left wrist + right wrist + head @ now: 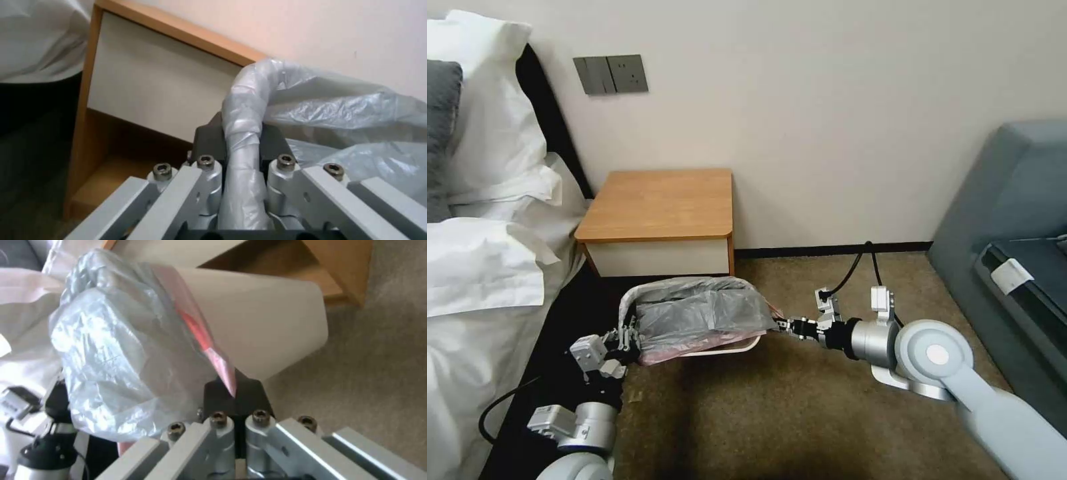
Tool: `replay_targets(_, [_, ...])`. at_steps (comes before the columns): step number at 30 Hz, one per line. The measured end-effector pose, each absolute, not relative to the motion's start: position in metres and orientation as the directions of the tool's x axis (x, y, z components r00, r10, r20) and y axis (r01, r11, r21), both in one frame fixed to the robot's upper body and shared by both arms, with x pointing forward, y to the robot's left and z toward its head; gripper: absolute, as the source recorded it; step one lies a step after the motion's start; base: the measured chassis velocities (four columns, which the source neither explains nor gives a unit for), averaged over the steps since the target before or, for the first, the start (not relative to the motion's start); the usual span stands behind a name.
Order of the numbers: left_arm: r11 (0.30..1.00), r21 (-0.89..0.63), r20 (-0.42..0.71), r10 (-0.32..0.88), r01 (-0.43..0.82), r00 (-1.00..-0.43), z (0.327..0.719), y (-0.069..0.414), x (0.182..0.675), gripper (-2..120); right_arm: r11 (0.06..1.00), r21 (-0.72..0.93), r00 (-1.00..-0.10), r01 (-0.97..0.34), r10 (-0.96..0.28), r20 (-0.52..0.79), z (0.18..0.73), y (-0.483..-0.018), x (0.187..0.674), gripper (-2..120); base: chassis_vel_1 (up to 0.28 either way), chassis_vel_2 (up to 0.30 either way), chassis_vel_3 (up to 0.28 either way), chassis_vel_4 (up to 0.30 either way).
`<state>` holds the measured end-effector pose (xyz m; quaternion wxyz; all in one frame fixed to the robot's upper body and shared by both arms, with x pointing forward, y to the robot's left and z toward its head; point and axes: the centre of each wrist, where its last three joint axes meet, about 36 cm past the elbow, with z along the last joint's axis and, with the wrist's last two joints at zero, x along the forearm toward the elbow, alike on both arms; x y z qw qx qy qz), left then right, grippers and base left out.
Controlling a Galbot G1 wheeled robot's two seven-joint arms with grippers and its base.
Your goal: Pick up the garbage bag from the table and place it over the trash can.
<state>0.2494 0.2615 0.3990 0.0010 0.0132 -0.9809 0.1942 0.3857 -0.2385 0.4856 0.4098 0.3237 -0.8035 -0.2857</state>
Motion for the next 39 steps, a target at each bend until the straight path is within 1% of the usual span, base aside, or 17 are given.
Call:
replay_targets(6, [0.914, -0.405, 0.014, -0.017, -0.022, -1.000, 0.403, 0.260, 0.252, 9, 0.636, 0.718, -0.464, -0.283, -0.746, 0.478, 0.478, -0.232, 0.384, 0, 0.000, 0.000, 0.000, 0.000])
replay_targets(7, [0.915, -0.403, 0.012, -0.016, -0.019, -1.000, 0.403, 0.261, 0.253, 9, 0.641, 0.713, -0.474, -0.285, -0.741, 0.476, 0.477, -0.231, 0.385, 7, 0.000, 0.000, 0.000, 0.000])
replay_targets(9, [0.915, -0.403, 0.011, -0.014, -0.017, -1.000, 0.403, 0.261, 0.253, 9, 0.643, 0.711, -0.479, -0.286, -0.738, 0.475, 0.477, -0.231, 0.386, 7, 0.000, 0.000, 0.000, 0.000])
replay_targets(11, [0.917, -0.399, 0.012, -0.005, -0.010, -1.000, 0.401, 0.262, 0.253, 9, 0.654, 0.691, -0.507, -0.306, -0.727, 0.463, 0.478, -0.231, 0.386, 20, 0.000, 0.000, 0.000, 0.000])
replay_targets(13, [0.918, -0.397, 0.013, -0.003, -0.008, -1.000, 0.401, 0.262, 0.253, 9, 0.660, 0.682, -0.518, -0.313, -0.721, 0.460, 0.478, -0.232, 0.386, 23, 0.000, 0.000, 0.000, 0.000])
replay_targets(17, [0.923, -0.385, 0.013, 0.000, -0.005, -1.000, 0.400, 0.265, 0.254, 8, 0.686, 0.638, -0.555, -0.350, -0.700, 0.449, 0.489, -0.241, 0.382, 43, 0.000, 0.000, 0.000, 0.000])
replay_targets(20, [0.923, -0.384, 0.012, -0.002, -0.007, -1.000, 0.400, 0.265, 0.255, 8, 0.690, 0.631, -0.555, -0.354, -0.698, 0.452, 0.492, -0.245, 0.379, 48, 0.000, 0.000, 0.000, 0.000])
replay_targets(21, [0.924, -0.383, 0.013, -0.003, -0.008, -1.000, 0.400, 0.265, 0.255, 8, 0.693, 0.627, -0.554, -0.356, -0.697, 0.455, 0.494, -0.246, 0.378, 57, 0.000, 0.000, 0.000, 0.000])
replay_targets(22, [0.924, -0.383, 0.013, -0.003, -0.008, -1.000, 0.400, 0.265, 0.255, 8, 0.693, 0.627, -0.554, -0.356, -0.697, 0.455, 0.494, -0.246, 0.378, 57, 0.000, 0.000, 0.000, 0.000])
replay_targets(24, [0.924, -0.382, 0.015, -0.004, -0.009, -1.000, 0.400, 0.265, 0.256, 8, 0.696, 0.621, -0.546, -0.359, -0.697, 0.466, 0.498, -0.249, 0.371, 65, 0.000, 0.000, 0.000, 0.000])
replay_targets(25, [0.924, -0.382, 0.016, -0.004, -0.010, -1.000, 0.400, 0.265, 0.256, 8, 0.701, 0.619, -0.536, -0.354, -0.695, 0.479, 0.500, -0.251, 0.364, 73, 0.000, 0.000, 0.000, 0.000])
replay_targets(30, [0.923, -0.384, 0.017, 0.000, -0.007, -1.000, 0.400, 0.264, 0.257, 8, 0.697, 0.649, -0.544, -0.307, -0.687, 0.481, 0.509, -0.249, 0.358, 85, 0.000, 0.000, 0.000, 0.000])
replay_targets(31, [0.923, -0.384, 0.017, 0.002, -0.005, -1.000, 0.400, 0.264, 0.257, 8, 0.691, 0.668, -0.553, -0.277, -0.683, 0.477, 0.515, -0.247, 0.358, 93, 0.000, 0.000, 0.000, 0.000])
replay_targets(33, [0.923, -0.384, 0.018, 0.002, -0.005, -1.000, 0.400, 0.264, 0.257, 8, 0.683, 0.681, -0.556, -0.264, -0.684, 0.472, 0.517, -0.247, 0.358, 93, 0.000, 0.000, 0.000, 0.000])
replay_targets(34, [0.923, -0.384, 0.019, 0.006, -0.001, -1.000, 0.401, 0.263, 0.257, 8, 0.660, 0.720, -0.567, -0.214, -0.684, 0.459, 0.521, -0.246, 0.362, 99, 0.000, 0.000, 0.000, 0.000])
replay_targets(35, [0.924, -0.384, 0.019, 0.008, 0.000, -1.000, 0.401, 0.262, 0.257, 8, 0.660, 0.726, -0.575, -0.194, -0.676, 0.461, 0.519, -0.246, 0.364, 99, 0.000, 0.000, 0.000, 0.000])
replay_targets(39, [0.925, -0.380, 0.016, 0.009, 0.002, -1.000, 0.404, 0.263, 0.255, 8, 0.658, 0.729, -0.575, -0.190, -0.676, 0.460, 0.521, -0.244, 0.359, 100, 0.000, 0.000, 0.000, 0.000])
